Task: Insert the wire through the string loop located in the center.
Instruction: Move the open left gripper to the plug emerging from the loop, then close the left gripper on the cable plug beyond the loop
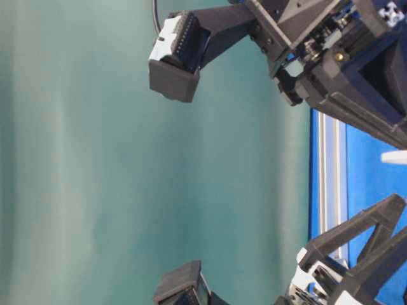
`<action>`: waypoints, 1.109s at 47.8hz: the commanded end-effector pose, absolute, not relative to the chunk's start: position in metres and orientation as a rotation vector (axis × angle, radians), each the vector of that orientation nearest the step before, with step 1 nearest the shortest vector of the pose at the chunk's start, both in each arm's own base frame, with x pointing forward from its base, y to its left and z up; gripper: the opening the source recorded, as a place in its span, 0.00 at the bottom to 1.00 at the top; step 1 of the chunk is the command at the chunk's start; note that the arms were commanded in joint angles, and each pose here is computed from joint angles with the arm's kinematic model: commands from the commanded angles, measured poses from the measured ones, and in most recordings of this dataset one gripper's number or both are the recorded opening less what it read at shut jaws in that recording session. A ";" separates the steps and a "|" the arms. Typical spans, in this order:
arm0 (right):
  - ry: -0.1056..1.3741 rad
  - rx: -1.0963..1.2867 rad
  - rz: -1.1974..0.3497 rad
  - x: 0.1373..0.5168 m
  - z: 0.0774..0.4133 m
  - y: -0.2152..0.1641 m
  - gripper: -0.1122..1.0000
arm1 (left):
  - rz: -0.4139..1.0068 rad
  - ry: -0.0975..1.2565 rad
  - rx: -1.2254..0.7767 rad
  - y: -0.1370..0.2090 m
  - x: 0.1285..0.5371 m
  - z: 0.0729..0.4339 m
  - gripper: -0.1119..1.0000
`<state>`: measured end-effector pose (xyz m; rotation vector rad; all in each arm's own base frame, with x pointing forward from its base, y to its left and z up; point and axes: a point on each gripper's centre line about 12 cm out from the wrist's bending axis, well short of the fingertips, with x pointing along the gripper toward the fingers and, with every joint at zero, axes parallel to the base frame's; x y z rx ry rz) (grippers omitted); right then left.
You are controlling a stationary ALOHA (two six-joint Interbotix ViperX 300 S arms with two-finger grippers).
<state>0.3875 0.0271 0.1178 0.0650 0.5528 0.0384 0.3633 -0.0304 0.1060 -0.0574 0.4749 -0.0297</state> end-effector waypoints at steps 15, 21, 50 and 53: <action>0.521 0.063 0.044 0.391 0.126 0.029 0.08 | -0.032 0.443 -0.059 -0.031 0.369 0.115 0.90; 0.522 0.063 0.044 0.391 0.126 0.029 0.08 | -0.033 0.444 -0.059 -0.032 0.369 0.115 0.90; 0.521 0.058 0.049 0.391 0.126 0.030 0.08 | -0.033 0.455 -0.060 -0.032 0.371 0.115 0.89; 0.521 0.060 0.049 0.391 0.126 0.030 0.08 | -0.033 0.455 -0.059 -0.031 0.371 0.115 0.90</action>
